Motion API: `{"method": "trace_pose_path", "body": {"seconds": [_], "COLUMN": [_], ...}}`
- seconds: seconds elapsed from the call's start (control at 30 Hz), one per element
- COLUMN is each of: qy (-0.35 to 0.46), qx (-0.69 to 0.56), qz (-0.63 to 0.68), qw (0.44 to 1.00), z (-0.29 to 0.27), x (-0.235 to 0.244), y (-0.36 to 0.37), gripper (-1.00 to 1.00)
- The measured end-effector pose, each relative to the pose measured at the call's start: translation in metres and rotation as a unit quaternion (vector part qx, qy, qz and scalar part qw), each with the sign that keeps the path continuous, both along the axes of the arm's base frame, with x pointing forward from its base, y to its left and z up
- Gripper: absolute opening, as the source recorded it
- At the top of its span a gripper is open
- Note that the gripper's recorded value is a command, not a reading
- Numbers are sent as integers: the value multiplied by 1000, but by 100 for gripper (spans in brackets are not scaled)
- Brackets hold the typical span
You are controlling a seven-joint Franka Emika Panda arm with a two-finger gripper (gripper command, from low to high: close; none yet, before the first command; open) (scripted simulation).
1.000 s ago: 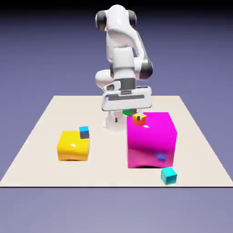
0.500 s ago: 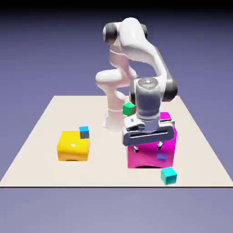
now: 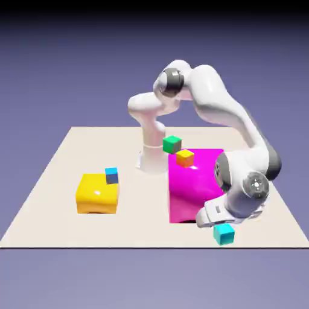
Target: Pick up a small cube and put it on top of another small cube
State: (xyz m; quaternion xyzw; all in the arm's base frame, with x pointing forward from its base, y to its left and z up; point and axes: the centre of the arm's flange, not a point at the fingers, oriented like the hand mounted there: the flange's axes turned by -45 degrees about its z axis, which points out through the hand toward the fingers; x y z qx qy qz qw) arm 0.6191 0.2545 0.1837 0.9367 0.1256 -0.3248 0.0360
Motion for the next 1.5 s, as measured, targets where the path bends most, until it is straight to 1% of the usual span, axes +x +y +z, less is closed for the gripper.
{"method": "trace_pose_path", "body": {"seconds": [0.1, 0.13, 0.3, 0.33, 0.4, 0.6, 0.83, 1.13, 1.5], "qy": [41, 41, 41, 41, 41, 42, 55, 64, 58], "qx": [-19, -19, -19, -19, -19, -17, 11, 33, 27], "qz": [18, 18, 18, 18, 18, 16, -18, -39, -46], "qw": [999, 999, 999, 999, 999, 999, 998, 997, 997], "z": [-25, -25, -75, -82, -82, -22, 58, 147, 222], "x": [-10, -10, -38, -43, -43, -10, -27, -79, -176], "y": [21, 21, 13, 11, 11, 19, -25, -77, -130], "gripper": [0, 0, 0, -100, -100, -100, -100, -100, -100]}}
